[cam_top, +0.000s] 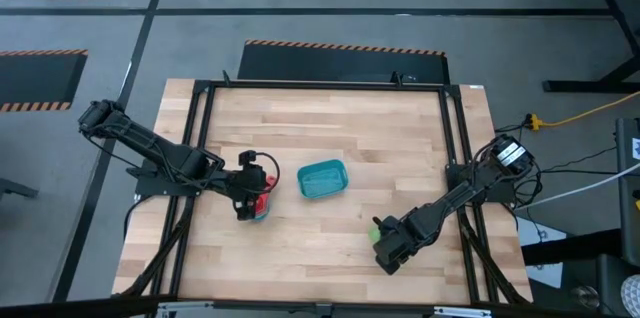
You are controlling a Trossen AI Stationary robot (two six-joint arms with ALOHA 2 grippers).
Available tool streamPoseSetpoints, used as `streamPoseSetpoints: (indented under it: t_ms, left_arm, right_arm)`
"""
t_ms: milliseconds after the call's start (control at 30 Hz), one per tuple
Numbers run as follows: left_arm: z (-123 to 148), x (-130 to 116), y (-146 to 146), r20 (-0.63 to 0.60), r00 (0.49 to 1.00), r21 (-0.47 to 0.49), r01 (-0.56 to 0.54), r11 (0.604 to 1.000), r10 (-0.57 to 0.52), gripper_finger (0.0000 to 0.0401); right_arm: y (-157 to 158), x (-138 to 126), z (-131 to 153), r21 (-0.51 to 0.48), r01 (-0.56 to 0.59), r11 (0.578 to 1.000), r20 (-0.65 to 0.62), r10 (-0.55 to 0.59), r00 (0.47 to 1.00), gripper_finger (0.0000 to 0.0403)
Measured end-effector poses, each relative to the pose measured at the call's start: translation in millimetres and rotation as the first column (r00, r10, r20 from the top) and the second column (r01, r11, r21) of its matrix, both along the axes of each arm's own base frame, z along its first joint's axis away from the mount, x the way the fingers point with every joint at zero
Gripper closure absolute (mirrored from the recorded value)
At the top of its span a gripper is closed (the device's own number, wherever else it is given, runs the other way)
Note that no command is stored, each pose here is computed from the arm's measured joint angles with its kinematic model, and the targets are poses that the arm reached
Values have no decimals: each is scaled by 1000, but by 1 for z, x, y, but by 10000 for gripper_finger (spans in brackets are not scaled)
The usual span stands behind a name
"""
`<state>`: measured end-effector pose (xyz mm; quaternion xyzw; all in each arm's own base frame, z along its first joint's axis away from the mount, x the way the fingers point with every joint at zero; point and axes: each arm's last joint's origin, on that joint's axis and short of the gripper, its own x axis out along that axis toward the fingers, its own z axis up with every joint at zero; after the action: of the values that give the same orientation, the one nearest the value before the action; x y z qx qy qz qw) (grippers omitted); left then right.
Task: Nest measuring cups in basket
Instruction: Stack the green measuring cup on top of the red measuring cup
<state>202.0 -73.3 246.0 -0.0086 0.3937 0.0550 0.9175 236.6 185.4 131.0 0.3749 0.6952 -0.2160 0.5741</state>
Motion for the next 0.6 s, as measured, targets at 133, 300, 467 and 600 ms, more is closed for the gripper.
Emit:
streamPoseSetpoints:
  t_ms: [133, 300, 467, 600]
  left_arm:
    - [0, 0, 0, 0, 1000, 0, 0, 1000, 0, 335]
    - [0, 0, 0, 0, 1000, 0, 0, 1000, 0, 335]
    - [0, 0, 0, -2, 1000, 13, 13, 1000, -13, 335]
    - [0, 0, 0, -11, 998, 65, 69, 996, -68, 335]
  right_arm:
    - [0, 0, 0, 1, -9, 1000, 4, 9, 1000, 347]
    - [0, 0, 0, 4, -11, 1000, 6, 11, 1000, 360]
    - [3, 4, 4, 17, -47, 999, 39, 46, 998, 384]
    - [6, 10, 10, -11, -88, 996, 96, 88, 991, 394]
